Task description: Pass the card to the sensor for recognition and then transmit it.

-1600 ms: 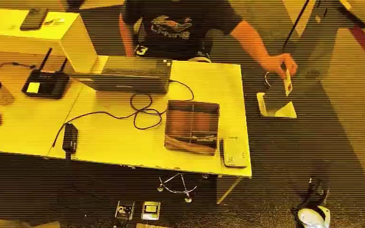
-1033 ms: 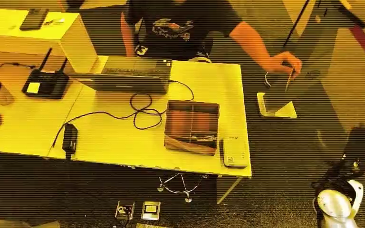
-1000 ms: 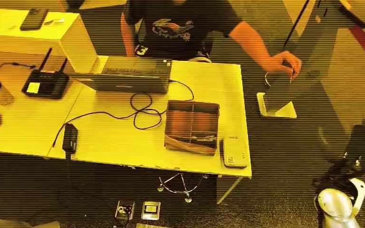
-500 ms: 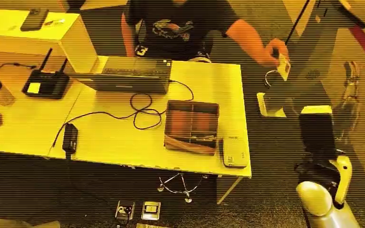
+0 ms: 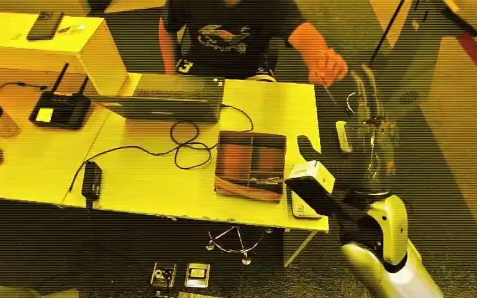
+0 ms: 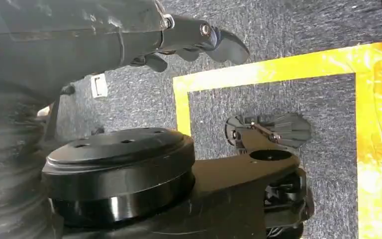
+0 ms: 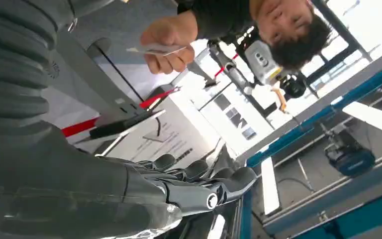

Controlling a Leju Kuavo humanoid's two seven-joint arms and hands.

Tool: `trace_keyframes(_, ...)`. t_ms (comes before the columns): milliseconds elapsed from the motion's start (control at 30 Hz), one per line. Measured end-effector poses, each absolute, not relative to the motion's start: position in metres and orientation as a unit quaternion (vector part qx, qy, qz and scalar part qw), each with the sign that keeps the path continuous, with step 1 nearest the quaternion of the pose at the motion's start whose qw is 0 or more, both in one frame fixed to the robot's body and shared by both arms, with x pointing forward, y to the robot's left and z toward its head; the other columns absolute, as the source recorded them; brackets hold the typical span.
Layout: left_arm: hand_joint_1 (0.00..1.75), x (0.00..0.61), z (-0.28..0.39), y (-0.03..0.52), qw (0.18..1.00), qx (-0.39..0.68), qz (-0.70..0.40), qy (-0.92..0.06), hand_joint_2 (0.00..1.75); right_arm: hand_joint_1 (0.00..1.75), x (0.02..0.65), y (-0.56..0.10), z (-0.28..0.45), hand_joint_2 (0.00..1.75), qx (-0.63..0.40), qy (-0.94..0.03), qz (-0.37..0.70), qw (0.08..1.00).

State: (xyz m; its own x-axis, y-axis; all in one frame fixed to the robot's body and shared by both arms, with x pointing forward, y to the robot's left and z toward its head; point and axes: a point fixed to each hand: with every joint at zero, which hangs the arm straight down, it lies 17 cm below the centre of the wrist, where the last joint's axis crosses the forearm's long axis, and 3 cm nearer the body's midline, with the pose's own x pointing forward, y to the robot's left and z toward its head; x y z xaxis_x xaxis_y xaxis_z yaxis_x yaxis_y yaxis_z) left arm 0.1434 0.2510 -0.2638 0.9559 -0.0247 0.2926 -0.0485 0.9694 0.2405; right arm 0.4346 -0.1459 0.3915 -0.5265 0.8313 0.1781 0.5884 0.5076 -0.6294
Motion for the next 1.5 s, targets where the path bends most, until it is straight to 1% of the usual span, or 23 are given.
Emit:
trace_keyframes(233,0.00,0.145,-0.263,0.249,0.981,0.123,-0.009,-0.148,1.75,0.00,0.460,-0.115,0.366,1.75,-0.382,-0.824,0.306,0.285)
trace_keyframes(333,0.00,0.147,-0.263,0.248,0.982,0.122,-0.015,-0.146,1.75,0.00,0.478,-0.113,0.348,1.75,-0.371,-0.811,0.321,0.319)
trace_keyframes(567,0.00,0.150,-0.262,0.247,0.981,0.124,-0.027,-0.147,1.75,0.00,0.520,-0.124,0.315,1.75,-0.374,-0.784,0.334,0.366)
trace_keyframes(800,0.00,0.150,-0.262,0.246,0.981,0.125,-0.029,-0.143,1.75,0.00,0.548,-0.138,0.282,1.75,-0.400,-0.750,0.352,0.391)
trace_keyframes(1000,0.00,0.151,-0.262,0.245,0.981,0.125,-0.032,-0.144,1.75,0.00,0.563,-0.146,0.267,1.75,-0.415,-0.735,0.358,0.400)
trace_keyframes(1433,0.00,0.151,-0.262,0.245,0.980,0.128,-0.031,-0.146,1.75,0.00,0.570,-0.147,0.248,1.75,-0.412,-0.728,0.356,0.416)
trace_keyframes(1467,0.00,0.151,-0.261,0.245,0.980,0.128,-0.031,-0.146,1.75,0.05,0.570,-0.146,0.248,1.75,-0.412,-0.728,0.356,0.417)
trace_keyframes(1500,0.00,0.151,-0.261,0.246,0.980,0.128,-0.031,-0.146,1.75,0.21,0.570,-0.147,0.247,1.75,-0.412,-0.728,0.356,0.417)
